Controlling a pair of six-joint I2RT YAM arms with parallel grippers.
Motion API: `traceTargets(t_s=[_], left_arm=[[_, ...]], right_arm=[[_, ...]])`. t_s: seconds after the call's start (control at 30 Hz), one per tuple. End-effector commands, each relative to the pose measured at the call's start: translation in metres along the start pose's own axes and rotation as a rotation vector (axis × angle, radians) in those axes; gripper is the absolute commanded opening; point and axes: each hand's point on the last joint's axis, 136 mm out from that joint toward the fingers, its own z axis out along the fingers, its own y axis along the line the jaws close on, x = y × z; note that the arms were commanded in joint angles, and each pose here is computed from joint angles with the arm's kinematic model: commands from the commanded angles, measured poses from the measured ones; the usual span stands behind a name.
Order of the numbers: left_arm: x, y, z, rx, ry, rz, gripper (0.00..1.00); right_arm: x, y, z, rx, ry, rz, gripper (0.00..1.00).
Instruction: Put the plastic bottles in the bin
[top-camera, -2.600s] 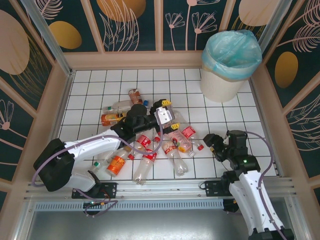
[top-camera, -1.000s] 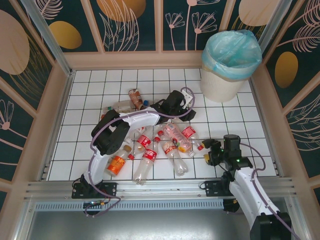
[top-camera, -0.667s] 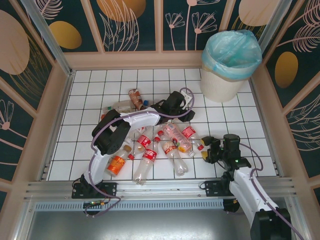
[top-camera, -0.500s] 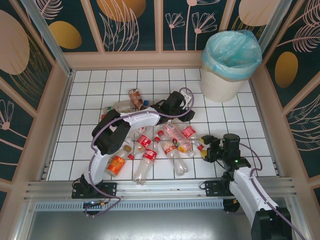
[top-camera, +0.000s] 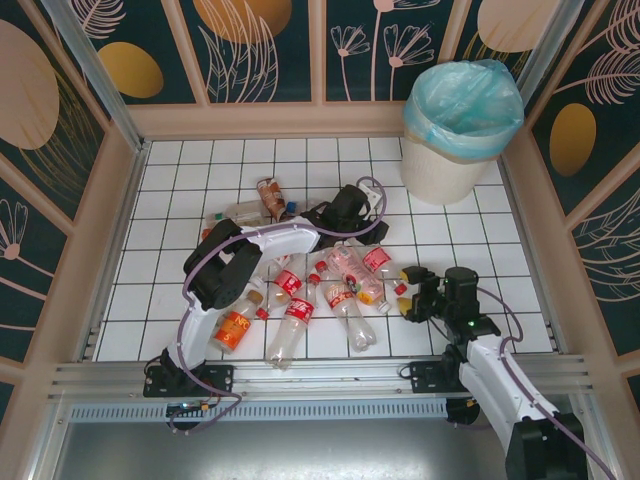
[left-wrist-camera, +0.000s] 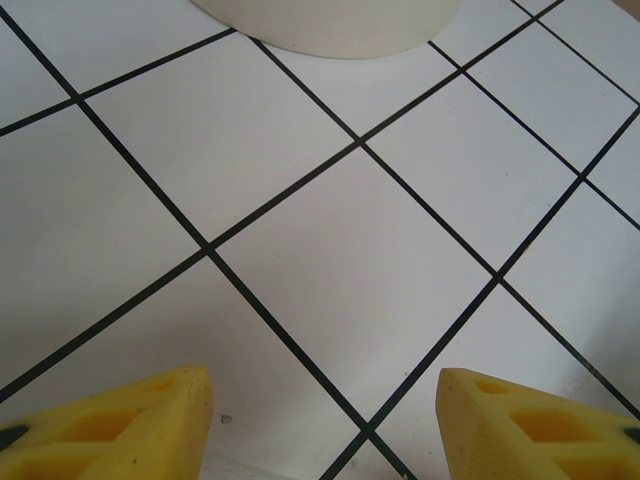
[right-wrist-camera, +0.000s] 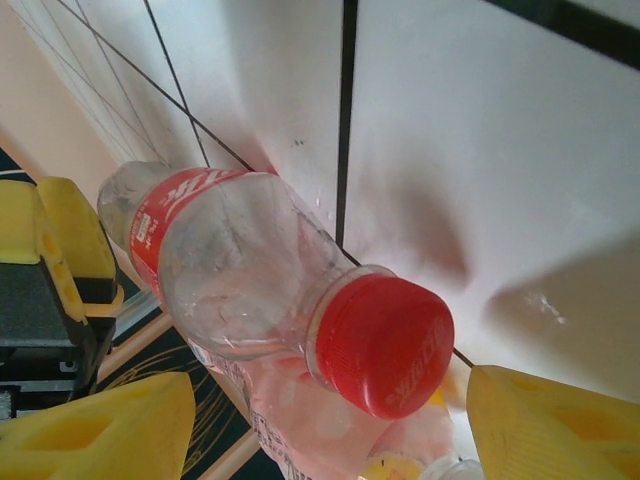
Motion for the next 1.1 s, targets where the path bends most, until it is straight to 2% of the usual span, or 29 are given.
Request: traceTargets(t_s=[0.0, 0.43, 1.07], left_arm=[[0.02, 0.008, 0.006, -0.019, 0.039, -0.037, 0.61], [0.029, 0.008, 0.004, -0.005, 0.039, -0.07, 0.61], [0.036, 0.006, 0.0, 0.017, 0.031, -0.095, 0.61]], right_arm=[[-0.002, -0.001, 0.001, -0.005, -0.027, 0.016, 0.73], [-0.023, -0.002, 0.008, -0.027, -0.133, 0.0, 0.66], [-0.052, 0.014, 0.01, -0.052, -0.287, -0.054, 0.64]])
